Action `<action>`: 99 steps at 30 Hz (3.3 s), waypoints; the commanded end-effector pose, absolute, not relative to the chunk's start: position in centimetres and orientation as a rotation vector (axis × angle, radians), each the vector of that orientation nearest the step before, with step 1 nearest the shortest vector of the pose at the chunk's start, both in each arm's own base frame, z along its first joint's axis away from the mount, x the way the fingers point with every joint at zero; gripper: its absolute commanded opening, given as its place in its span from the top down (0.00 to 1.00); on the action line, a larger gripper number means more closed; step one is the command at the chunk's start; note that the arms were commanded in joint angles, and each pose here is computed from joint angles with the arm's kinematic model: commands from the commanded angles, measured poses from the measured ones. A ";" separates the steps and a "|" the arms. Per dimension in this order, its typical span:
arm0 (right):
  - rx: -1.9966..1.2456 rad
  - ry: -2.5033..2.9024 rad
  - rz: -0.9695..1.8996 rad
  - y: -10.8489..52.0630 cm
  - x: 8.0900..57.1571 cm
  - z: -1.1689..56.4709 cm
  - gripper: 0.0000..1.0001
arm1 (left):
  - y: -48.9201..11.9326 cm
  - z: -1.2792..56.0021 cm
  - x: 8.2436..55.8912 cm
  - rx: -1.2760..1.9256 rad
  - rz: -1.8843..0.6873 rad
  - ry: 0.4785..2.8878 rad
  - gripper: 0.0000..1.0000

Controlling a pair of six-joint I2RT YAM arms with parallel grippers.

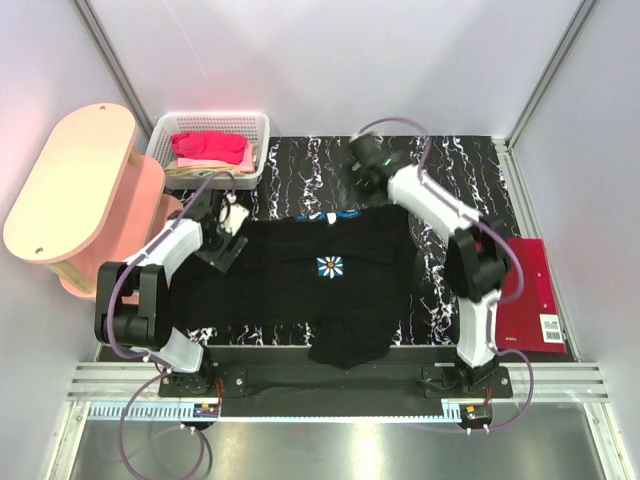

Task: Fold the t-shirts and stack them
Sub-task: Fold the tshirt

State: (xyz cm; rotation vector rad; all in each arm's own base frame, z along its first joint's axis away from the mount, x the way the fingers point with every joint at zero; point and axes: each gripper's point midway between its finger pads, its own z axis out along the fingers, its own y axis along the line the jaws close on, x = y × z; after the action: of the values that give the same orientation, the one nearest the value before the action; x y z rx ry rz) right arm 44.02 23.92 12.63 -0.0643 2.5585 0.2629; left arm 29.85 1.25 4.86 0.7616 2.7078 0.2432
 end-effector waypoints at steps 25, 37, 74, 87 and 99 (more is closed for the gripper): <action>-0.807 2.031 -0.810 24.8 32.7 5.2 0.39 | -20.6 6.0 36.9 1.034 -0.296 2.717 0.09; -0.666 2.082 -0.806 22.0 37.4 5.6 0.60 | -19.0 3.9 35.2 1.109 -0.218 2.719 0.10; -0.056 2.516 0.333 23.7 37.1 16.1 0.11 | -13.5 13.9 35.0 0.938 -0.113 2.513 0.07; 0.335 2.817 0.968 28.0 38.4 5.8 0.21 | -3.4 10.2 31.0 0.770 0.030 2.666 0.07; 0.798 2.843 0.719 17.7 37.9 2.2 0.25 | -1.5 9.7 30.1 0.743 0.070 2.683 0.07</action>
State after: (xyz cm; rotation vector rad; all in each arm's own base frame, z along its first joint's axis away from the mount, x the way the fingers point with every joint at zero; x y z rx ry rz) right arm 38.39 23.73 3.45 0.5824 2.8107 0.9359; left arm 29.25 -1.73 8.09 0.7361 2.7637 0.0265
